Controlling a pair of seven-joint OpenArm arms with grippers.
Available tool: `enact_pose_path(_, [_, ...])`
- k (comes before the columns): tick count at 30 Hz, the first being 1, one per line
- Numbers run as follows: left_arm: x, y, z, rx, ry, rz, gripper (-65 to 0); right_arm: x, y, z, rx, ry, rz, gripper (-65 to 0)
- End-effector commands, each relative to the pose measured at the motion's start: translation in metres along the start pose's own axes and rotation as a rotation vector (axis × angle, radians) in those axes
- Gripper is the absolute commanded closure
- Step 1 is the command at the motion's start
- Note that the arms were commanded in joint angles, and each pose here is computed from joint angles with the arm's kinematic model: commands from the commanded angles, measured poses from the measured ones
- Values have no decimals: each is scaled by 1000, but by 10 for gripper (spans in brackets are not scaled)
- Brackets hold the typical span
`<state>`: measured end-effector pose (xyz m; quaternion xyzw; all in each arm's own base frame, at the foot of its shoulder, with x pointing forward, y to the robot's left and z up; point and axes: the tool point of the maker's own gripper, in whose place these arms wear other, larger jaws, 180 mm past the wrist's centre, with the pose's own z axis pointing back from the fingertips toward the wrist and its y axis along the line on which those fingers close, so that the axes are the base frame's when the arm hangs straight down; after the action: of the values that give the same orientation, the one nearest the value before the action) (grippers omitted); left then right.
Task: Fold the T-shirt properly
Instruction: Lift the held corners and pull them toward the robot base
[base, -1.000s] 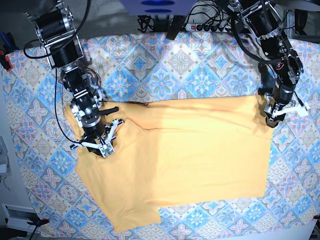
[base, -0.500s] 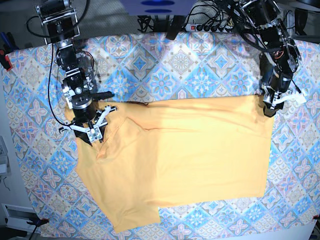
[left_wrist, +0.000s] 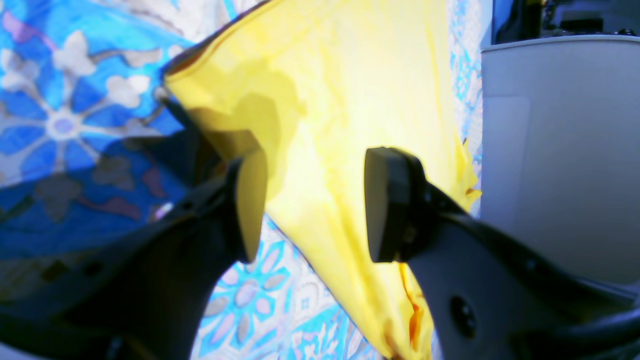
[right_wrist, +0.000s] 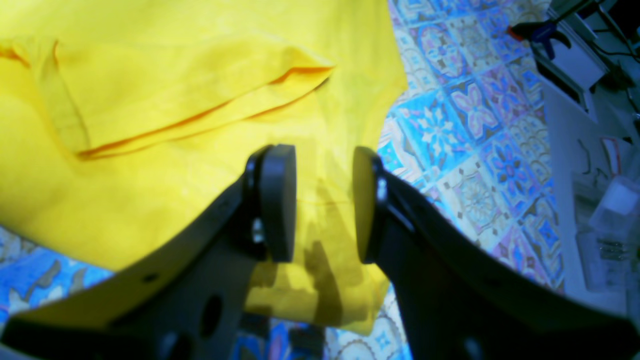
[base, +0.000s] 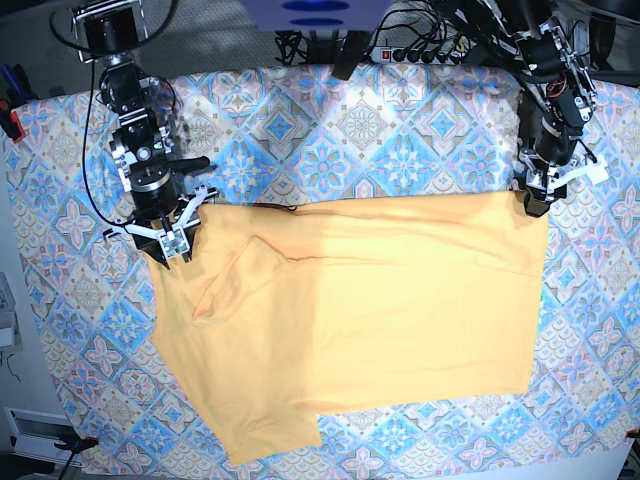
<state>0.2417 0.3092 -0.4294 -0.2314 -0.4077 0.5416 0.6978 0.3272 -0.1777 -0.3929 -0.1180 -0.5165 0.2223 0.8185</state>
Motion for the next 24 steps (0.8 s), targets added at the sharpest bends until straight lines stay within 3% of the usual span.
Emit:
enact_pose_path(1, [6, -6, -3, -23, -13, 3, -311, 16, -9, -1, -20, -54, 11, -187])
enact_pose_path(6, [-3, 13, -7, 21, 10, 39, -311, 15, -9, -1, -19, -52, 11, -187])
enact_pose_path(21, [-17, 19, -33, 41, 47, 120, -303, 15, -9, -1, -19, -51, 11, -188])
enact_pose_path(24, [-17, 16, -34, 37, 47, 118, -253, 3, -2, 5, -5, -24, 11, -188])
